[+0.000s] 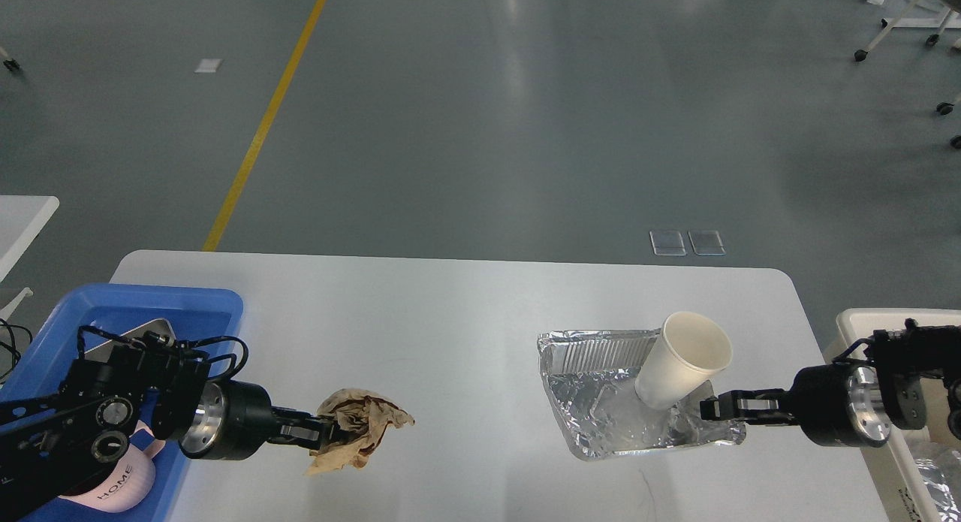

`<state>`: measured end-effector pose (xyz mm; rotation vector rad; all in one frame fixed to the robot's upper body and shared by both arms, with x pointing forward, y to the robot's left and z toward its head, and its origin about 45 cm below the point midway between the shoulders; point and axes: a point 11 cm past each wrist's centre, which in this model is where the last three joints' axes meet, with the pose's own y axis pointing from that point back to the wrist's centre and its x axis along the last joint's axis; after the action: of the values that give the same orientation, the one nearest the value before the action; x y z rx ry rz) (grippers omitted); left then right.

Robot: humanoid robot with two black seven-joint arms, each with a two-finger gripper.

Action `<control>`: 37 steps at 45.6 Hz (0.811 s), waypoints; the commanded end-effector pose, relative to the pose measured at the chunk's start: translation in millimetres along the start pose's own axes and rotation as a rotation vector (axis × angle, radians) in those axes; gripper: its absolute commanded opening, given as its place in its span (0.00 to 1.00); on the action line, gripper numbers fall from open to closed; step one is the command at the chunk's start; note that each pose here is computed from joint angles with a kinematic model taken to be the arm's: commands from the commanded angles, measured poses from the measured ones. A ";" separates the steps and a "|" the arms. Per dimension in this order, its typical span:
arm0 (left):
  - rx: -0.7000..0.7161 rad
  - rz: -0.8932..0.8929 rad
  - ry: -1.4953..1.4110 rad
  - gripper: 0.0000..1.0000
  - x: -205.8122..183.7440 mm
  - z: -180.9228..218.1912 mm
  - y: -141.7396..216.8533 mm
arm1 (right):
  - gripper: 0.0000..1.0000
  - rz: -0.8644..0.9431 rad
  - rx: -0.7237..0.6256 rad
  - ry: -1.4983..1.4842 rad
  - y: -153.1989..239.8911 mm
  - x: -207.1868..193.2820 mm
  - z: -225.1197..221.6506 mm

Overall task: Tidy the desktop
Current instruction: 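Carry the crumpled paper with the left gripper into the foil tray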

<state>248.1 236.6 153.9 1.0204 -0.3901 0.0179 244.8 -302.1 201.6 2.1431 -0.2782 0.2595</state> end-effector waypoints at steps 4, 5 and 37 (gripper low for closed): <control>-0.104 0.072 0.005 0.00 57.9 23.2 37.8 | 0.00 0.000 0.003 0.004 -0.7 1.5 -1.7; -0.115 0.077 0.003 0.00 63.2 26.1 40.8 | 0.00 -0.002 0.004 0.004 -1.2 1.0 -1.8; -0.312 -0.002 -0.362 0.01 164.9 200.8 19.0 | 0.00 0.015 -0.003 0.015 -9.7 14.6 -0.6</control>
<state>338.6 79.7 310.4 0.7238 -0.6691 -0.1768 257.5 -295.7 197.9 2.1428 -0.2751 0.2794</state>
